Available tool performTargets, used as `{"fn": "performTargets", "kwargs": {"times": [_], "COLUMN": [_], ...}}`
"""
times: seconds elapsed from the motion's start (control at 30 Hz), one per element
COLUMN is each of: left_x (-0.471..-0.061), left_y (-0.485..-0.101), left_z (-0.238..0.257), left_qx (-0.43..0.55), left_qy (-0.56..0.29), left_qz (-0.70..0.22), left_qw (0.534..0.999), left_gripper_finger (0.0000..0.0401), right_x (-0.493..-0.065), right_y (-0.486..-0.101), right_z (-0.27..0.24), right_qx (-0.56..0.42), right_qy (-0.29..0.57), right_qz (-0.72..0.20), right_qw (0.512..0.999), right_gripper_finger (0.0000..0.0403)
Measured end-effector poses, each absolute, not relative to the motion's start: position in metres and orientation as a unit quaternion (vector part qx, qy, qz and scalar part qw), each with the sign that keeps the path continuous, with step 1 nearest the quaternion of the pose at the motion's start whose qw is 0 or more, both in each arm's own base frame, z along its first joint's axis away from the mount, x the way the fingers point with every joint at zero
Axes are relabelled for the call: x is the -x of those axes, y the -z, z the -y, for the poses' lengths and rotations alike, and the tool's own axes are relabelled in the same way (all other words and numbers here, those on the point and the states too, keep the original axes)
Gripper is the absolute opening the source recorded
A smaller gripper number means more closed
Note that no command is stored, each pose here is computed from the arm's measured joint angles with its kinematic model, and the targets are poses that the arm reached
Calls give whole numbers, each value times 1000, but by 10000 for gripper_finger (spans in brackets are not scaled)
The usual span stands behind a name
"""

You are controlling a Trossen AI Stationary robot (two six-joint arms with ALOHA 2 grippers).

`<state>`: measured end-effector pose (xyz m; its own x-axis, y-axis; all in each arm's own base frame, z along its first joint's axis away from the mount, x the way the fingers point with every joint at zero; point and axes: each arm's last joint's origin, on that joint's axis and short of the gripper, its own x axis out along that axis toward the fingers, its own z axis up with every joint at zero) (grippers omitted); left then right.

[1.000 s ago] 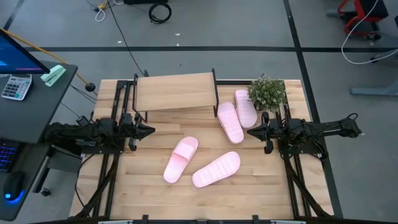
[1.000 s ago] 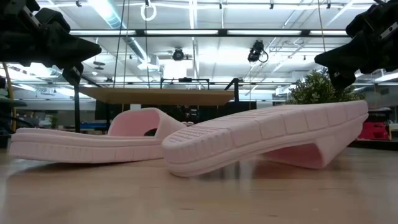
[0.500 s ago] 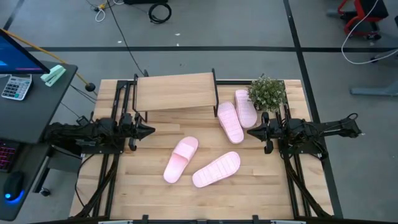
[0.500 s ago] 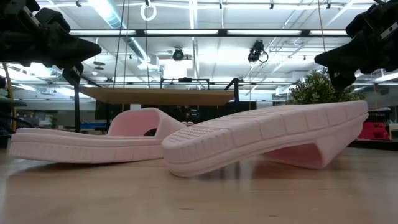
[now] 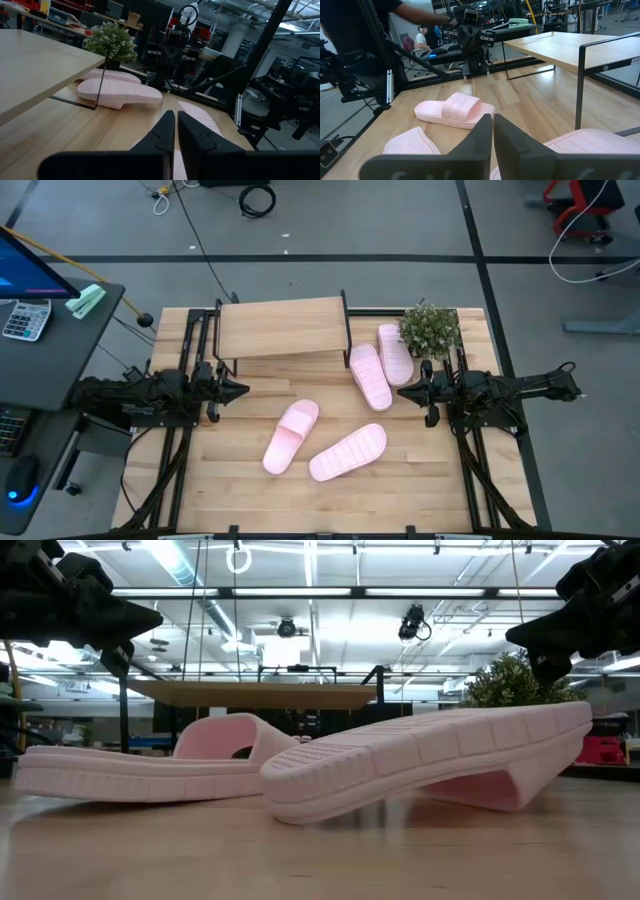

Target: Pick and place slides into the shelf

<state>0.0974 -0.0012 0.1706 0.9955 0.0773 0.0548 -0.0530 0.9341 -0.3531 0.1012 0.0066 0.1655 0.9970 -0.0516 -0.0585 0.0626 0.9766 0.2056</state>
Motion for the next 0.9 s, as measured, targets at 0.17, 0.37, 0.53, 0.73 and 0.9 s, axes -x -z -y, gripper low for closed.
{"fn": "performTargets", "kwargs": {"times": [0.17, 0.37, 0.53, 0.73, 0.9], "left_x": [-97, -97, -97, -97, -97], "left_y": [-171, -171, -171, -171, -171], "left_z": [1, 1, 1, 1, 1], "left_qx": [179, 179, 179, 179, 178], "left_qy": [-33, -33, -33, -33, -33], "left_qz": [34, 34, 34, 34, 34], "left_qw": [983, 983, 983, 983, 983], "left_gripper_finger": [28, 37, 37, 28, 26], "right_x": [-101, -101, -101, -101, -101], "right_y": [-165, -165, -165, -165, -165], "right_z": [-7, -7, -7, -7, -7], "right_qx": [-104, -104, -104, -104, -104], "right_qy": [29, 29, 29, 29, 29], "right_qz": [-26, -26, -26, -26, -26], "right_qw": [994, 994, 994, 994, 994], "right_gripper_finger": [23, 23, 23, 23, 23]}}
